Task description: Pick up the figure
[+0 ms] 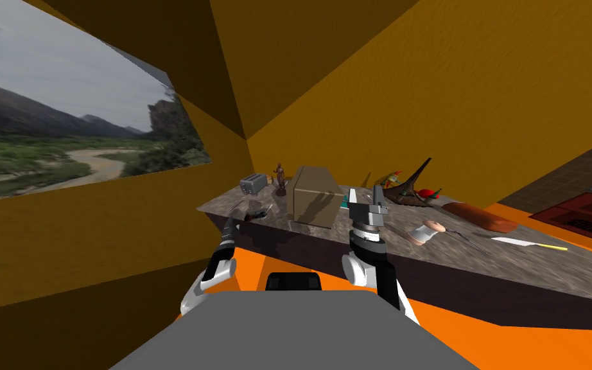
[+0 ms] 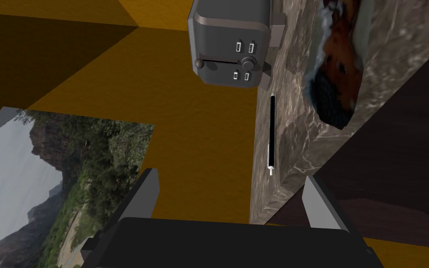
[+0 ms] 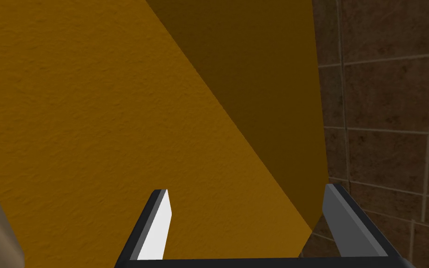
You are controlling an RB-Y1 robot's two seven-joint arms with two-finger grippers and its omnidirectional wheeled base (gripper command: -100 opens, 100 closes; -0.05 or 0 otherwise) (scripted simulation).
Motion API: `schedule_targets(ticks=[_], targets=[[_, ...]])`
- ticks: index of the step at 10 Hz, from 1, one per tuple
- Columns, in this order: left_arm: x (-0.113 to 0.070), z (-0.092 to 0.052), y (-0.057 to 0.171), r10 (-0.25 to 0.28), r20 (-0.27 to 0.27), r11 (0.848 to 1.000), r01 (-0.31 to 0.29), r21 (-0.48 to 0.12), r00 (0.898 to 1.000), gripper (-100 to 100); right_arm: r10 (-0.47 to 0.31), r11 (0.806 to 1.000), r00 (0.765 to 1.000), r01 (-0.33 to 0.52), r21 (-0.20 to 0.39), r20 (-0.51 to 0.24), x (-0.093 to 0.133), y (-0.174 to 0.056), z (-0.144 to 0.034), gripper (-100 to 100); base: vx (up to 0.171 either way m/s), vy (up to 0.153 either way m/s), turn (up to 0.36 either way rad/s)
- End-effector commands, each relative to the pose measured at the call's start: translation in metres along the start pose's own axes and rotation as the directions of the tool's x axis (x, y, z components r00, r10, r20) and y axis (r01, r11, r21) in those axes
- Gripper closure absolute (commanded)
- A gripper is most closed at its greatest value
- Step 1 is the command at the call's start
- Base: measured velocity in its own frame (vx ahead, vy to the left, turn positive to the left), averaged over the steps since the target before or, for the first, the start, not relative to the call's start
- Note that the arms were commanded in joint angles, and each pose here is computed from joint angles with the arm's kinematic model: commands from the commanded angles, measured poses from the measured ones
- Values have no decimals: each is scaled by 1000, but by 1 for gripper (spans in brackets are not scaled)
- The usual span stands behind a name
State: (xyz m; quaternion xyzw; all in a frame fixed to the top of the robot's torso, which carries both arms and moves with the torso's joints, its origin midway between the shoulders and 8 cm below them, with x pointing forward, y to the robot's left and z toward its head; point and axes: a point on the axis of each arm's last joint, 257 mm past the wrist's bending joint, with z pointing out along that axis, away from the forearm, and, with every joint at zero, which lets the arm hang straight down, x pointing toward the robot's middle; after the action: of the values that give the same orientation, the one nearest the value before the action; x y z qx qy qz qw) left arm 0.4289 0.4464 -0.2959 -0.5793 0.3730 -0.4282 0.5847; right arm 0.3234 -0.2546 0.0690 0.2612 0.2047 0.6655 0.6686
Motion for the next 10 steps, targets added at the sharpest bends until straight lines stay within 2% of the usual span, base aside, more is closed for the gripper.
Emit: schedule_targets(ticks=[1,6,8,9,10], targets=[[3,-8,17,-18,14,999,18,-27,1000,-100,0,1000,1000,0,0,0,0,0,0,0,68,20,-94],[34,-35,56,-115,58,988,120,-92,992,-100,0,1000,1000,0,0,0,0,0,0,0,48,19,-65],[35,-36,56,-119,60,988,124,-92,991,-100,0,1000,1000,0,0,0,0,0,0,0,13,1,-12],[36,-36,57,-120,60,988,125,-94,991,0,0,1000,1000,0,0,0,0,0,0,0,0,0,0],[38,-28,56,-121,64,988,126,-92,991,-100,0,1000,1000,0,0,0,0,0,0,0,16,25,-28]])
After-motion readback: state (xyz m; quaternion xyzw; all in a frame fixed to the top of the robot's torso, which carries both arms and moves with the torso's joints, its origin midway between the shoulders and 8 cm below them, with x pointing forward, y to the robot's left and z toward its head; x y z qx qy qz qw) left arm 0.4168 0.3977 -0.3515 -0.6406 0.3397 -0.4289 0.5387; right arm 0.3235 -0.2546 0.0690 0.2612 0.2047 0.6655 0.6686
